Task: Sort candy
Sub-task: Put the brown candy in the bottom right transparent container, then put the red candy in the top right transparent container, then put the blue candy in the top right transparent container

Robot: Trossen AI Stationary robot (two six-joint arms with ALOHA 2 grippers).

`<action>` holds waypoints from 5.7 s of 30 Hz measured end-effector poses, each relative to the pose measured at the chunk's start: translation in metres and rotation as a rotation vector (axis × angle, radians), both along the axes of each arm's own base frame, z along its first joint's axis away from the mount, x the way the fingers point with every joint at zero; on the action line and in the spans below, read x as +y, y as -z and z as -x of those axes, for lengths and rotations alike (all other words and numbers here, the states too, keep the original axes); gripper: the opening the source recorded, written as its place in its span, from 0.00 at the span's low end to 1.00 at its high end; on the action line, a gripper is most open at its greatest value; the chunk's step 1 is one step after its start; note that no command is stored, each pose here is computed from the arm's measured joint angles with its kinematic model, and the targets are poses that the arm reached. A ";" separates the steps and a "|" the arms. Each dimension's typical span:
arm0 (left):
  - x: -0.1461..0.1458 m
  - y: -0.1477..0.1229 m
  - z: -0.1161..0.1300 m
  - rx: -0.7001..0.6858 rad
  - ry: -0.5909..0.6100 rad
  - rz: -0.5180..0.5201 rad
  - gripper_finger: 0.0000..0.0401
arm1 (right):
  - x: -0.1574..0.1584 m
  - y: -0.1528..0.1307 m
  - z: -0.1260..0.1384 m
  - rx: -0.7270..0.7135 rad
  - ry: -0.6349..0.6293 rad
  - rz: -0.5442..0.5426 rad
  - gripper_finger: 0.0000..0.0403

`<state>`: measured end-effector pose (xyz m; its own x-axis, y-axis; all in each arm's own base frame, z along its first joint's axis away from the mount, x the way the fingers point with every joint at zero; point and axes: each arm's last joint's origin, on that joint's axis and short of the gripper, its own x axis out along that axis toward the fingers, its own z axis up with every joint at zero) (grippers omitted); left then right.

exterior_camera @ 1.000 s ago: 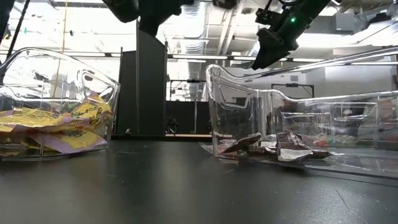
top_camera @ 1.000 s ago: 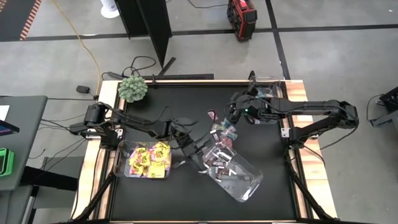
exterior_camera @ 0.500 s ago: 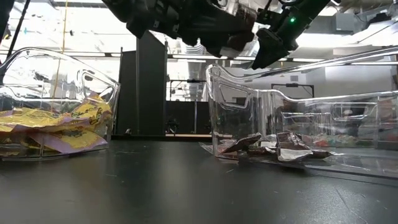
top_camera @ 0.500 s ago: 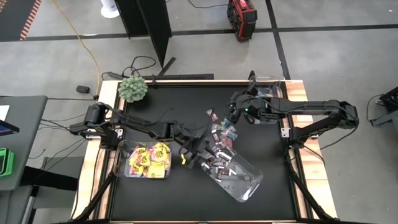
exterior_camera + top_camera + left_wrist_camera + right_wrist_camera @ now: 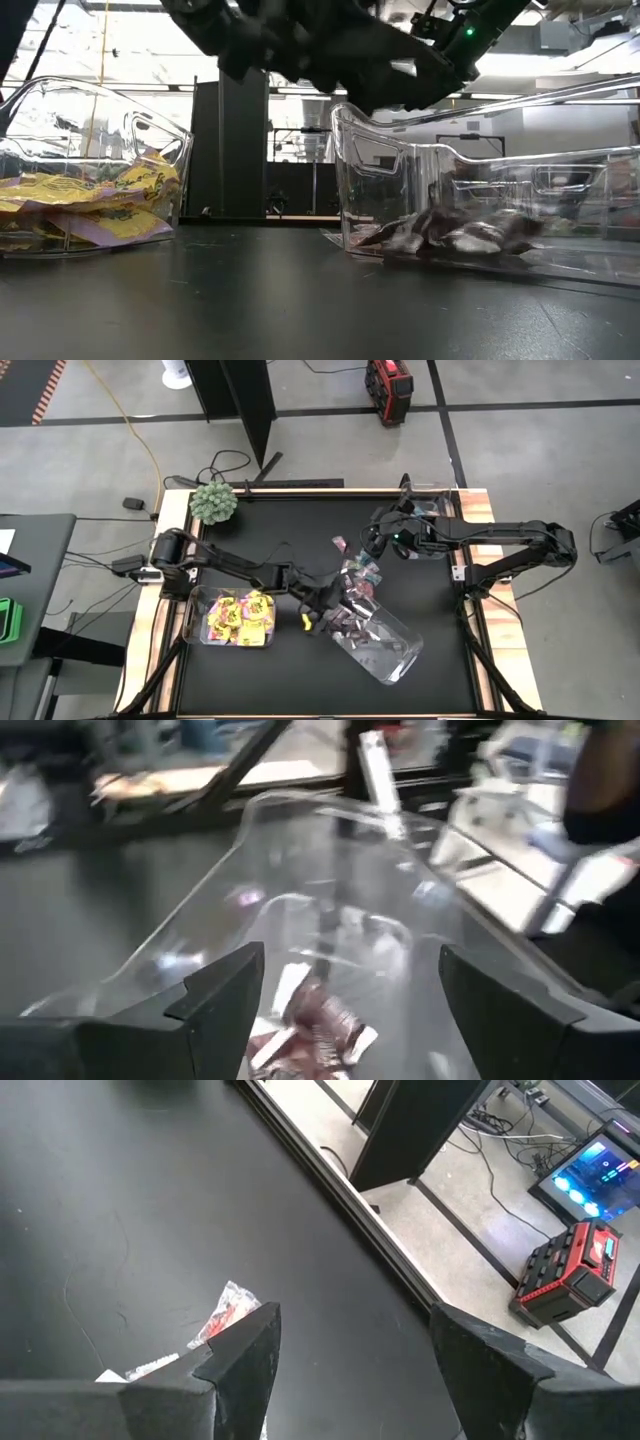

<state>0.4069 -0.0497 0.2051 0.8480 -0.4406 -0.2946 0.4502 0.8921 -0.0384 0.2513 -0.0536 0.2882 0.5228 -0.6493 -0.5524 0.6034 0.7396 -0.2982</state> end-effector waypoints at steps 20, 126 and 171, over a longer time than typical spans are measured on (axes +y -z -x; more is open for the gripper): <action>0.068 -0.034 0.038 0.268 -0.608 -0.342 0.74 | 0.001 0.001 0.000 -0.012 -0.011 -0.034 0.68; 0.088 -0.041 0.174 0.115 -0.822 -0.091 0.74 | -0.052 0.026 0.098 0.131 0.841 -0.394 0.56; 0.089 -0.028 0.151 0.122 -0.767 -0.100 0.74 | -0.032 0.137 -0.045 0.217 0.076 -0.704 0.55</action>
<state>0.2557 0.0395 0.2334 0.8640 0.2889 -0.4123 -0.2956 0.9541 0.0490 0.2964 -0.0854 0.1511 0.3220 -0.1333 -0.9373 0.6423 0.7581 0.1128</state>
